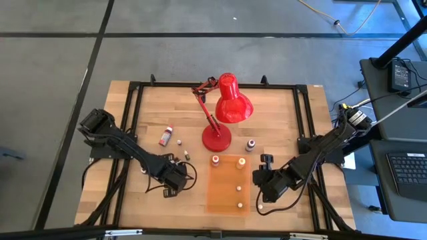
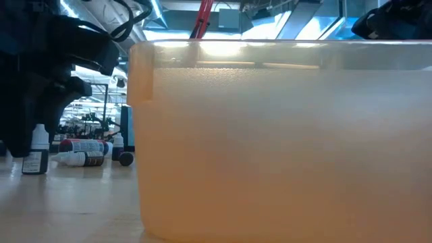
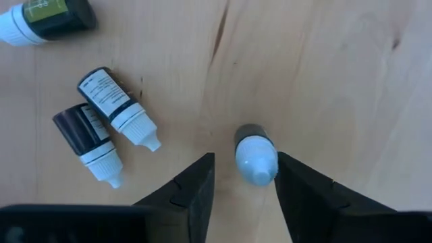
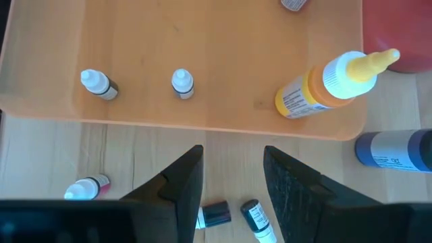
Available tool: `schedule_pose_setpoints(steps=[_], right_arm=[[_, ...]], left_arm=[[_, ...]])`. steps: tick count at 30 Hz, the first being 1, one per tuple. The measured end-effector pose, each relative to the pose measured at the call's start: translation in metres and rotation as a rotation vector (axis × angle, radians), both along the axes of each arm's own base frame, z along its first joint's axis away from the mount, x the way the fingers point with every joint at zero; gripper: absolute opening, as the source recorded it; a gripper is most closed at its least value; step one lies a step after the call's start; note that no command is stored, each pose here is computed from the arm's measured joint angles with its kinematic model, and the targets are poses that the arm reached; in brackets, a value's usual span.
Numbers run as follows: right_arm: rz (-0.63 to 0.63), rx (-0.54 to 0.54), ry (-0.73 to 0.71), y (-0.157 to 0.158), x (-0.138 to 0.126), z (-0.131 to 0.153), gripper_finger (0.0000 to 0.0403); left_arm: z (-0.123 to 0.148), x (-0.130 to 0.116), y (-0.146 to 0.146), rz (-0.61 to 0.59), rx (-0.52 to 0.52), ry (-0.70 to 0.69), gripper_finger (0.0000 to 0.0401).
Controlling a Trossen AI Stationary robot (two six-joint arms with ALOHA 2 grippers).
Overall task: Pick & Place food coloring
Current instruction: Put the small black food coloring bottle into the orange bin
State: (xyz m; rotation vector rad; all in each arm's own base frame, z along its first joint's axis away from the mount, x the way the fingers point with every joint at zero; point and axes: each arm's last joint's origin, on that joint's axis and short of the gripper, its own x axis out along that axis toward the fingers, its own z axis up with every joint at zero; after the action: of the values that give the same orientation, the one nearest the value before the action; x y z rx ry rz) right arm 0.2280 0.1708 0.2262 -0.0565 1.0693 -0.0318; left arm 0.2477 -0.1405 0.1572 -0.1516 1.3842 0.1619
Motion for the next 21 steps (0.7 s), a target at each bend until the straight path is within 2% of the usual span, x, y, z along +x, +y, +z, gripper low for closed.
schedule_pose_setpoints(steps=[5, 15, 21], right_arm=[[-0.001, 0.001, 0.0, 0.0, 0.0, 0.0, 0.0158], [-0.001, 0.001, 0.0, 0.0, 0.0, 0.0, 0.0158], [0.0, 0.0, 0.001, 0.0, 0.0, 0.0, 0.0158]], left_arm=[[0.0002, 0.0011, -0.0006, -0.002, -0.005, -0.012, 0.012], [0.0003, 0.0021, 0.0002, 0.002, 0.013, -0.027, 0.0109], [0.0006, 0.0021, 0.0003, -0.025, 0.019, -0.028, 0.0077]])
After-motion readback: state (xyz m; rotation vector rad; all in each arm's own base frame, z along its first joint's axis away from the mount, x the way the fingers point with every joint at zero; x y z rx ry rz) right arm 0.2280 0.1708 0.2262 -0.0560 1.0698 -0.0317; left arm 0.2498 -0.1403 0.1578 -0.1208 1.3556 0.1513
